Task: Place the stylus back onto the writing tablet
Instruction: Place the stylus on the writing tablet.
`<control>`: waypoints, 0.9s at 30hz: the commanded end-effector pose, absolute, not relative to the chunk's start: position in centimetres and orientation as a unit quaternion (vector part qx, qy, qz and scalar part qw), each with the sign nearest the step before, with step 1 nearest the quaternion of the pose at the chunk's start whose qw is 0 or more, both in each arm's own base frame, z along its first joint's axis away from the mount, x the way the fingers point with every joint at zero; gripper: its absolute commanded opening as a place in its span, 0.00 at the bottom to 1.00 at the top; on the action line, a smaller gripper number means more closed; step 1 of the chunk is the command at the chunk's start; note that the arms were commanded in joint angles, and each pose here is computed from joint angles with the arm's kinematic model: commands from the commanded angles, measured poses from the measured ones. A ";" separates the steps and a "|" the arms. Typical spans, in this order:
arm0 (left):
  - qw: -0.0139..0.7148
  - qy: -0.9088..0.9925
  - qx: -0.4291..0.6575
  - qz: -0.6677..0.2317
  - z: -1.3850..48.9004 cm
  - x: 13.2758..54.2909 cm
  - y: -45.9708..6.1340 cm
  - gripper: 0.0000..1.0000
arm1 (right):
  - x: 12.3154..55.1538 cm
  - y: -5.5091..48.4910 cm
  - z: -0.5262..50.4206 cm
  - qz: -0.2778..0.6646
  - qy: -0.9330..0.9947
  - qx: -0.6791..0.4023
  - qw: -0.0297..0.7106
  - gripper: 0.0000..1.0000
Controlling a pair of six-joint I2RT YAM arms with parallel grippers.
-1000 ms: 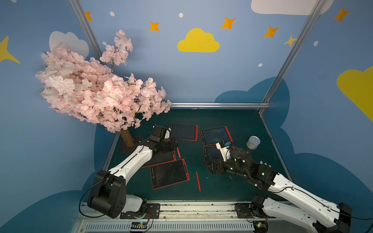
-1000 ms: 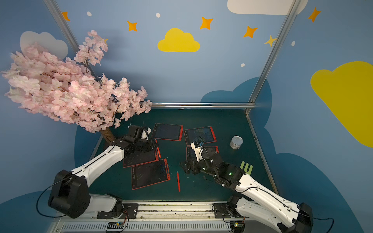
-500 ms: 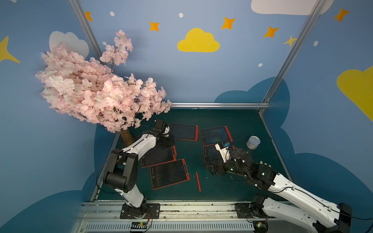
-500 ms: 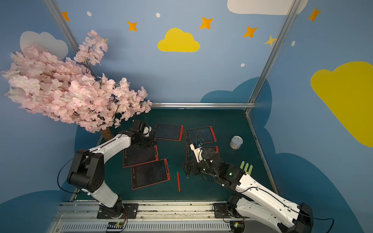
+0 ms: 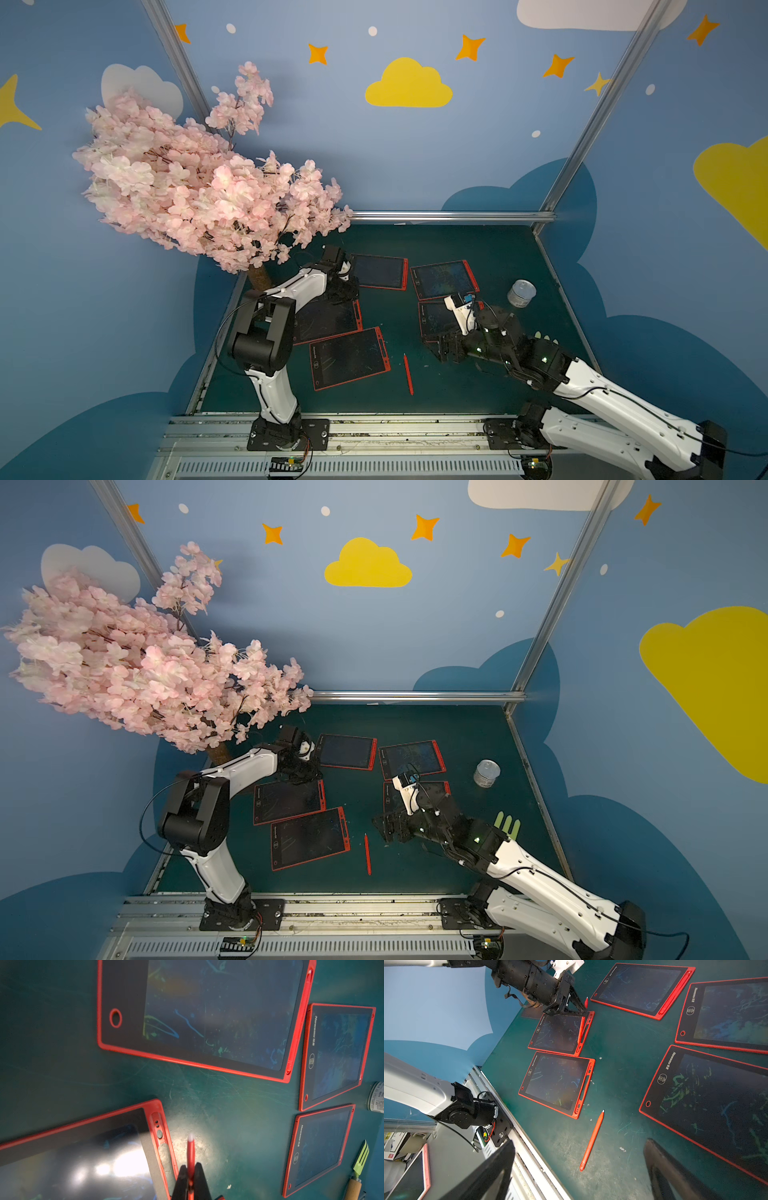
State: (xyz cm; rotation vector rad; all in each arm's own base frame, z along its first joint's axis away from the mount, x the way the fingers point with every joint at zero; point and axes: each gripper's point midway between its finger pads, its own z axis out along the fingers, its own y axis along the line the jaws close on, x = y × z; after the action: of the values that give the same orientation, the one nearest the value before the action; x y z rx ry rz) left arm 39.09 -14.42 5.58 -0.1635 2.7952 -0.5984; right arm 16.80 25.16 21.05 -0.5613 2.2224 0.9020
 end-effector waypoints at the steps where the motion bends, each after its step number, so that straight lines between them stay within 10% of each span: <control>1: 0.122 0.971 -0.054 -0.199 4.9 38.8 -14.0 0.04 | 16.7 24.9 21.3 0.340 0.850 -0.220 0.336 0.95; 27: 0.089 0.973 -0.060 -0.202 3.3 38.2 -14.2 0.04 | 16.9 25.3 20.8 0.336 0.856 -0.222 0.324 0.95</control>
State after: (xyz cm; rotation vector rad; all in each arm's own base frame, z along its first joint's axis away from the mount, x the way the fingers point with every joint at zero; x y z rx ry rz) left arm 38.07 -14.14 3.34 -0.1744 2.8838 -0.5885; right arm 16.86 25.24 20.39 -0.5658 2.2468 0.8878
